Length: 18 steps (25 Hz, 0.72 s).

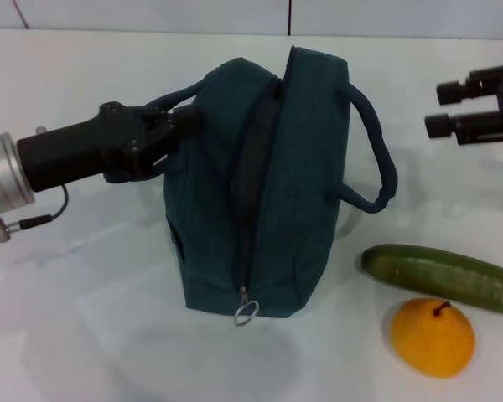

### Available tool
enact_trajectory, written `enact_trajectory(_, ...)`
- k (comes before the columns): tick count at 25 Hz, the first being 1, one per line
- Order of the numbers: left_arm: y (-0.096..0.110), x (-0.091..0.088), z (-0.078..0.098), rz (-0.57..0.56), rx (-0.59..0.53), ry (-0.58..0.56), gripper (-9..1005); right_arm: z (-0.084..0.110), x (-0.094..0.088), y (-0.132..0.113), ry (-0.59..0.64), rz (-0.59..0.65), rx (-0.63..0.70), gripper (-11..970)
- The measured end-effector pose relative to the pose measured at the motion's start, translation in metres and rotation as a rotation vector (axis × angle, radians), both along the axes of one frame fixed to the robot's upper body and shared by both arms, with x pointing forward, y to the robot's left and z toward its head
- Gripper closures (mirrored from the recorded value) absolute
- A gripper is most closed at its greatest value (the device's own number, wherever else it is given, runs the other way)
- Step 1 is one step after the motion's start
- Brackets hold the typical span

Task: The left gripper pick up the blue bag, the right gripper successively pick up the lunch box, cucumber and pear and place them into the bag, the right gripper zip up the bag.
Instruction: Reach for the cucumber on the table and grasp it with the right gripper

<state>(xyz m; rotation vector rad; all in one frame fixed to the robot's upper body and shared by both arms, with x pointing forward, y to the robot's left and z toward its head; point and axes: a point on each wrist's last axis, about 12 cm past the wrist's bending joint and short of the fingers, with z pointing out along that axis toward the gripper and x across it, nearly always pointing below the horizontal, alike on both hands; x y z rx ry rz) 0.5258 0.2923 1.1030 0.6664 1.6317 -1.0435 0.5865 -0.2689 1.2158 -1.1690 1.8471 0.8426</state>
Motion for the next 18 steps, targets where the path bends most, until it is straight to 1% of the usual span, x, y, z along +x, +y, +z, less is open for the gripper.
enact_trajectory(4,-0.003,0.001,-0.003,-0.004,0.003,0.003,962,0.002,-0.003,0.005,0.061,-0.007,-0.099,382)
enact_trajectory(8,-0.004,0.001,-0.005,0.000,-0.001,0.013,962,-0.003,-0.005,0.008,0.135,0.015,-0.221,375)
enact_trajectory(11,-0.006,0.001,-0.008,0.010,-0.001,0.019,962,-0.008,-0.008,0.015,0.166,0.031,-0.315,177)
enact_trajectory(15,-0.009,-0.001,-0.012,0.015,0.000,0.020,962,-0.017,-0.015,0.030,0.168,0.059,-0.471,146)
enact_trajectory(18,-0.010,-0.002,-0.015,0.018,-0.002,0.029,961,-0.020,-0.017,0.035,0.170,0.071,-0.534,131)
